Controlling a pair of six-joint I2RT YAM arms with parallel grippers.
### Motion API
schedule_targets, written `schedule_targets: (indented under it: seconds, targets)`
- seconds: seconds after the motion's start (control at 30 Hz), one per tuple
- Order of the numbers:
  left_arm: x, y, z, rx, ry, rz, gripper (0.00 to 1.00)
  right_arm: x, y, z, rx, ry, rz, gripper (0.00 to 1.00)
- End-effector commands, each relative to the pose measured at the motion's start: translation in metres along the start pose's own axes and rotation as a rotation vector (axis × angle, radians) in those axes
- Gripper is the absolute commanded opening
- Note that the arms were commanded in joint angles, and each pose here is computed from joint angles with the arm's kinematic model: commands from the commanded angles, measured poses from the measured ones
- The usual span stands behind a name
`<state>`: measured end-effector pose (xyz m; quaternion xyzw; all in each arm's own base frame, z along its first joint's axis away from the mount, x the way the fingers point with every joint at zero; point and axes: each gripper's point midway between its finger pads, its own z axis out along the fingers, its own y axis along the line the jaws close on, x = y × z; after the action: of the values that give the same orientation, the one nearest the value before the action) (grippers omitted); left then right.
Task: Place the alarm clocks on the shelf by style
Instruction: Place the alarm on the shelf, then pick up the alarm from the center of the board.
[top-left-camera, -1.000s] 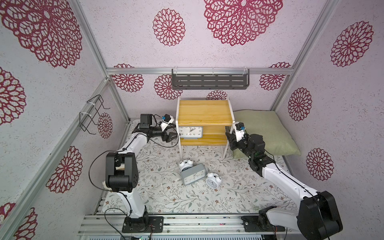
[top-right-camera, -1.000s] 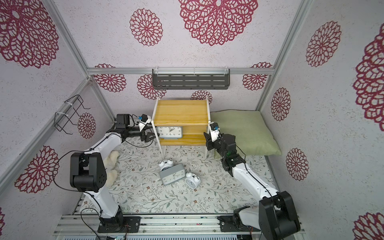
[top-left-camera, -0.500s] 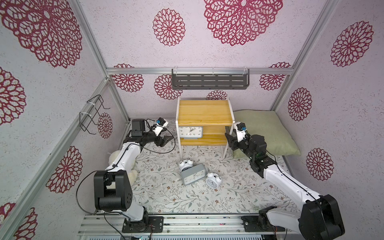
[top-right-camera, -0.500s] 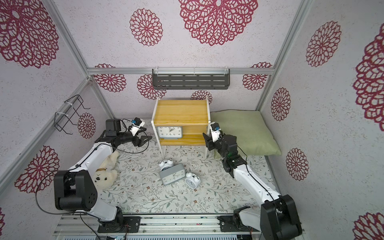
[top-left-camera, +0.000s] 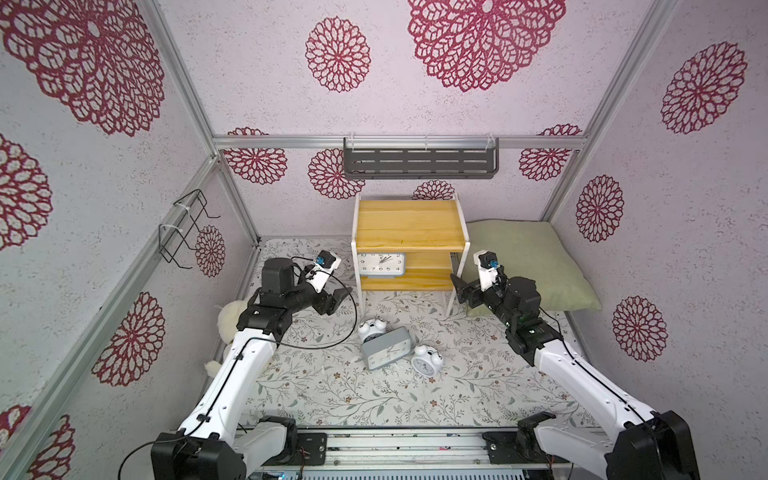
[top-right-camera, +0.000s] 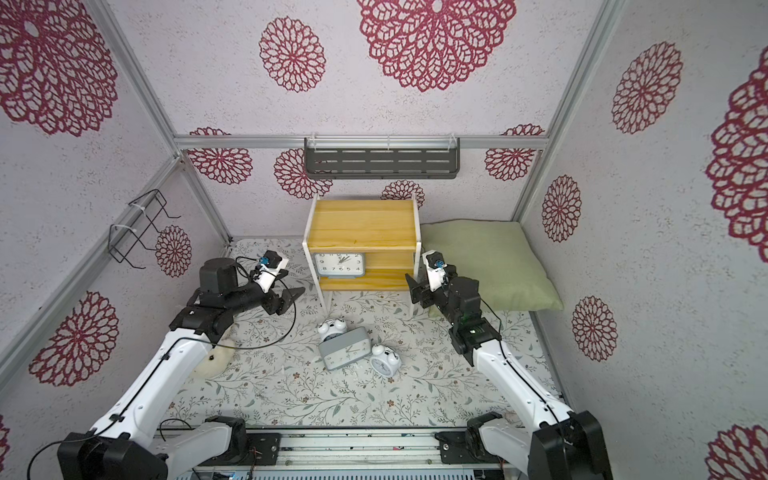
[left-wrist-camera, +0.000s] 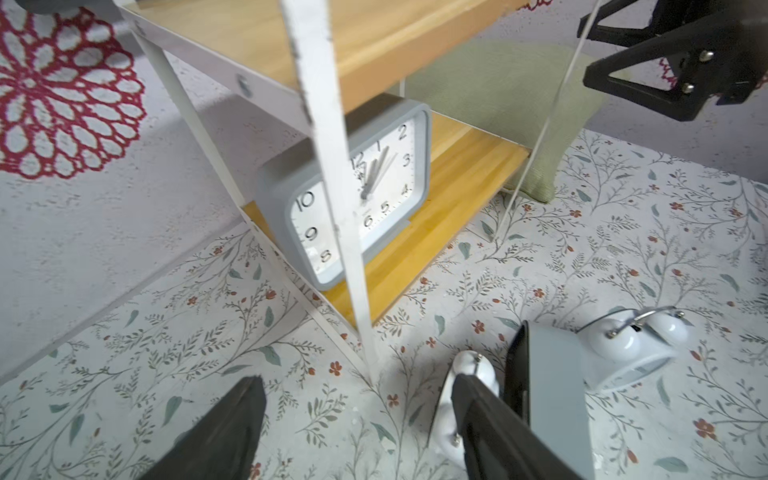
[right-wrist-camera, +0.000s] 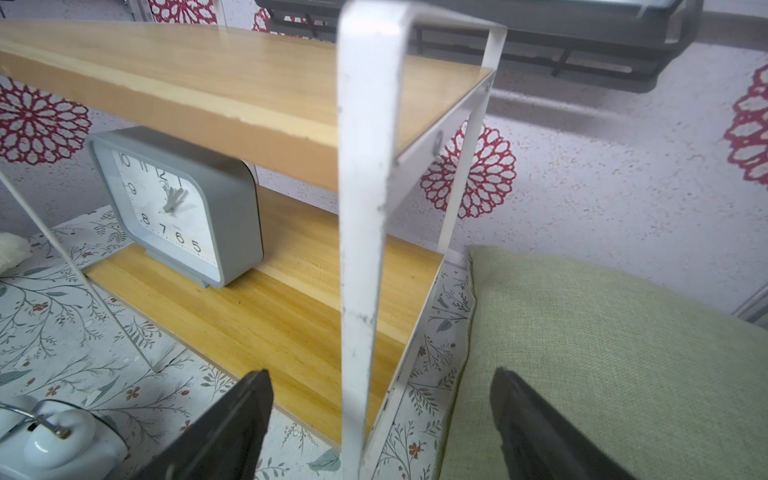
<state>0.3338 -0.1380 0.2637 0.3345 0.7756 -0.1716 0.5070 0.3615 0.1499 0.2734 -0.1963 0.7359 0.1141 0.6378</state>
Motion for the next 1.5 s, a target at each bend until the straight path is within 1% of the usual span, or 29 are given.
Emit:
schedule_targets:
  seconds: [0.0, 0.17, 0.37, 0.47, 0.53, 0.63, 0.8, 1.03, 1.17, 1.23, 1.47]
  targets:
    - [0.022, -0.018, -0.006, -0.025, 0.101, -0.067, 0.79, -0.008, -0.006, -0.01, 0.034, -0.022, -0.005, 0.91]
    - [0.037, -0.047, -0.009, -0.001, 0.168, -0.167, 0.77, -0.003, -0.009, -0.021, 0.052, -0.012, 0.01, 0.92]
    - [0.054, -0.095, -0.002, 0.079, 0.247, -0.213, 0.76, 0.005, -0.007, -0.042, 0.057, -0.008, 0.05, 0.92]
    - [0.061, -0.113, 0.003, 0.109, 0.274, -0.244, 0.75, 0.01, -0.002, -0.055, 0.039, -0.011, 0.08, 0.92]
    - [0.068, -0.122, 0.007, 0.114, 0.295, -0.243, 0.75, 0.015, 0.001, -0.061, 0.027, -0.01, 0.097, 0.92]
    - [0.081, -0.125, 0.014, 0.101, 0.326, -0.248, 0.75, 0.02, 0.004, -0.067, 0.015, -0.009, 0.112, 0.92]
    - [0.103, -0.126, 0.023, 0.075, 0.417, -0.222, 0.76, 0.022, 0.005, -0.069, 0.009, -0.009, 0.119, 0.92]
    - [0.124, -0.133, 0.032, 0.114, 0.528, -0.188, 0.77, 0.019, 0.005, -0.066, 0.006, -0.019, 0.118, 0.92]
    - [0.127, -0.138, 0.035, 0.146, 0.547, -0.169, 0.76, 0.02, 0.005, -0.065, 0.008, -0.016, 0.117, 0.92]
    - [0.131, -0.135, 0.036, 0.131, 0.558, -0.153, 0.77, 0.02, 0.005, -0.065, 0.007, -0.016, 0.117, 0.92]
    - [0.134, -0.137, 0.045, 0.149, 0.569, -0.13, 0.75, 0.019, 0.005, -0.064, 0.007, -0.017, 0.117, 0.92]
